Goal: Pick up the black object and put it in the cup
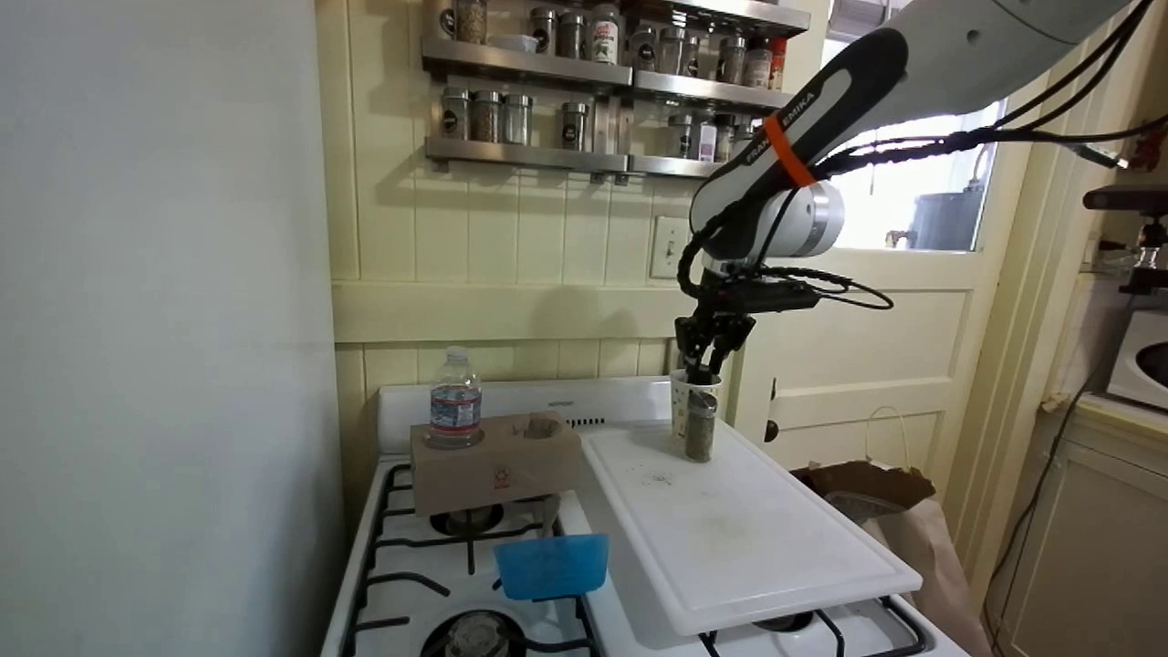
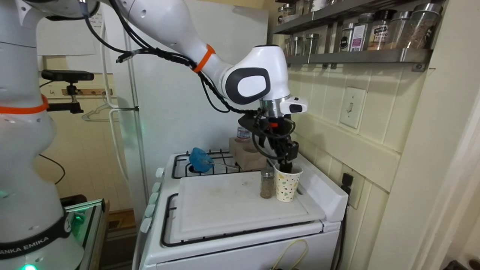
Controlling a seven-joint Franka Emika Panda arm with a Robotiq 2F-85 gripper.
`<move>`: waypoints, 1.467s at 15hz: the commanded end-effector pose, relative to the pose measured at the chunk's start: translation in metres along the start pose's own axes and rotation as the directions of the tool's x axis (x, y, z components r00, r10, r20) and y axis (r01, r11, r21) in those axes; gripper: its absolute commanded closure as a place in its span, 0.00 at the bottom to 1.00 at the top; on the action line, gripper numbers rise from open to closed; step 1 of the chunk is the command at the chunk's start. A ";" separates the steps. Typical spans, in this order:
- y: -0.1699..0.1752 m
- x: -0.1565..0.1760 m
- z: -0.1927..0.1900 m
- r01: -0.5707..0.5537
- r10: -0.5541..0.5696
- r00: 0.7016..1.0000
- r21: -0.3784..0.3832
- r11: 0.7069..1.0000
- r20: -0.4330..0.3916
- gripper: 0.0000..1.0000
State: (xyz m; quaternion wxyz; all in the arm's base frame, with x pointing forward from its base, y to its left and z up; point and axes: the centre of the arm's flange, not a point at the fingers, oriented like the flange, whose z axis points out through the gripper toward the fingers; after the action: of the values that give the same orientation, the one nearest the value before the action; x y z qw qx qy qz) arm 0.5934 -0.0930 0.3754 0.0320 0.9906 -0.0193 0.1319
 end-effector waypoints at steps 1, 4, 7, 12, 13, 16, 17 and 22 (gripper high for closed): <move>0.001 0.000 0.004 -0.019 0.019 0.998 -0.005 1.000 -0.053 0.83; -0.003 0.000 0.011 -0.017 0.017 0.999 0.001 1.000 -0.045 0.83; -0.004 -0.002 0.017 -0.018 0.018 0.999 0.003 1.000 -0.028 0.83; -0.003 -0.005 0.019 -0.028 0.028 0.999 0.002 1.000 -0.017 0.32; -0.003 -0.006 0.019 -0.032 0.032 0.999 0.003 0.999 -0.018 0.25; -0.004 -0.005 0.019 -0.039 0.039 0.999 0.005 0.999 -0.020 0.03; -0.004 -0.005 0.018 -0.039 0.040 0.999 0.005 0.999 -0.021 0.00; -0.015 0.000 0.001 -0.018 0.018 0.999 0.016 1.000 -0.028 0.00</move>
State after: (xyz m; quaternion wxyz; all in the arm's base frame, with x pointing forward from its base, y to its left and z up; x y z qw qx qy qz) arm 0.5982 -0.0904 0.3615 0.0313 0.9892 -0.0265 0.1410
